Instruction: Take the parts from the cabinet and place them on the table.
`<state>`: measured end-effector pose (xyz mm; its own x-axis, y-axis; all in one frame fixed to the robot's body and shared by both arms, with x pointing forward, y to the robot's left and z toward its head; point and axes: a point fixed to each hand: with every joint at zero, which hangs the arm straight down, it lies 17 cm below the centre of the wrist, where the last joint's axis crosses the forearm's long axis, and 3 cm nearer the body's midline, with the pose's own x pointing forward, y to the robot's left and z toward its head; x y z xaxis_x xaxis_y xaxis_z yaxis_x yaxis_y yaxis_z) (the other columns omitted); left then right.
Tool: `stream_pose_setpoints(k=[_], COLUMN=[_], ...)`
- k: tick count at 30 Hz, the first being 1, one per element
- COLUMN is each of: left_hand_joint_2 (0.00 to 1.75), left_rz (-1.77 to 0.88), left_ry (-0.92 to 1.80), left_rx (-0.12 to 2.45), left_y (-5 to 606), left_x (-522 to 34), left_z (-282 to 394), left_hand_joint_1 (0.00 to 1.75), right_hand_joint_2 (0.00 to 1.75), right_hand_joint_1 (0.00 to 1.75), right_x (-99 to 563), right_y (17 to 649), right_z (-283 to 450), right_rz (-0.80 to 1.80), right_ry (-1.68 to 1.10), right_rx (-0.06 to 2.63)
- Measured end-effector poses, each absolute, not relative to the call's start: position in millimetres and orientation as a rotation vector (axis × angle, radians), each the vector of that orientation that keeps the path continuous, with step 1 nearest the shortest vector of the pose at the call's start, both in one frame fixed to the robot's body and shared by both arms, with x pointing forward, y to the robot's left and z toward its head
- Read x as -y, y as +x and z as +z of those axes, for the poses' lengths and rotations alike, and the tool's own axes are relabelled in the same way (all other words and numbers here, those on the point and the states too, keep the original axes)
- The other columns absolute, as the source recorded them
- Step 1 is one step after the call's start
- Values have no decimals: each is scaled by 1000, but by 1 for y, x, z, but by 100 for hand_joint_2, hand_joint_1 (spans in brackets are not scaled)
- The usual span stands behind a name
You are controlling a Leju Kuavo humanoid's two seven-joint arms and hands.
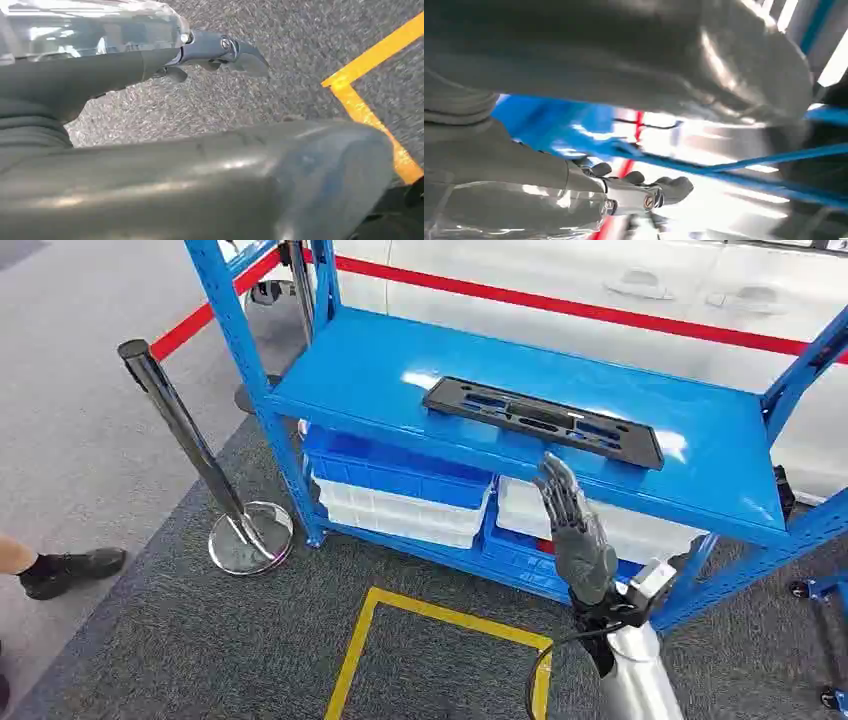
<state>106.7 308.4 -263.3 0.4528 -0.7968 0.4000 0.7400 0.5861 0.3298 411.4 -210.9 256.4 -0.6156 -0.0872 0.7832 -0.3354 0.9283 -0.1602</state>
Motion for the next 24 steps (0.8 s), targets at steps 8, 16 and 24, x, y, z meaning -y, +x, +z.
stream_pose_setpoints(k=[8,16,24], left_hand_joint_2=[0,0,0], left_rz=[-939,-942,-938], left_ry=[139,152,155], left_rx=[555,551,557], left_y=[109,107,110], left_x=[-324,-336,-339], left_z=[-262,-261,-260], left_hand_joint_1=[0,0,0], right_hand_joint_2=[0,0,0], right_hand_joint_1=[0,0,0], right_x=[193,182,176], right_y=[369,329,313], right_z=[333,381,397], right_rz=[419,459,503], right_ry=[466,694,775], right_rx=[2437,2559,2598])
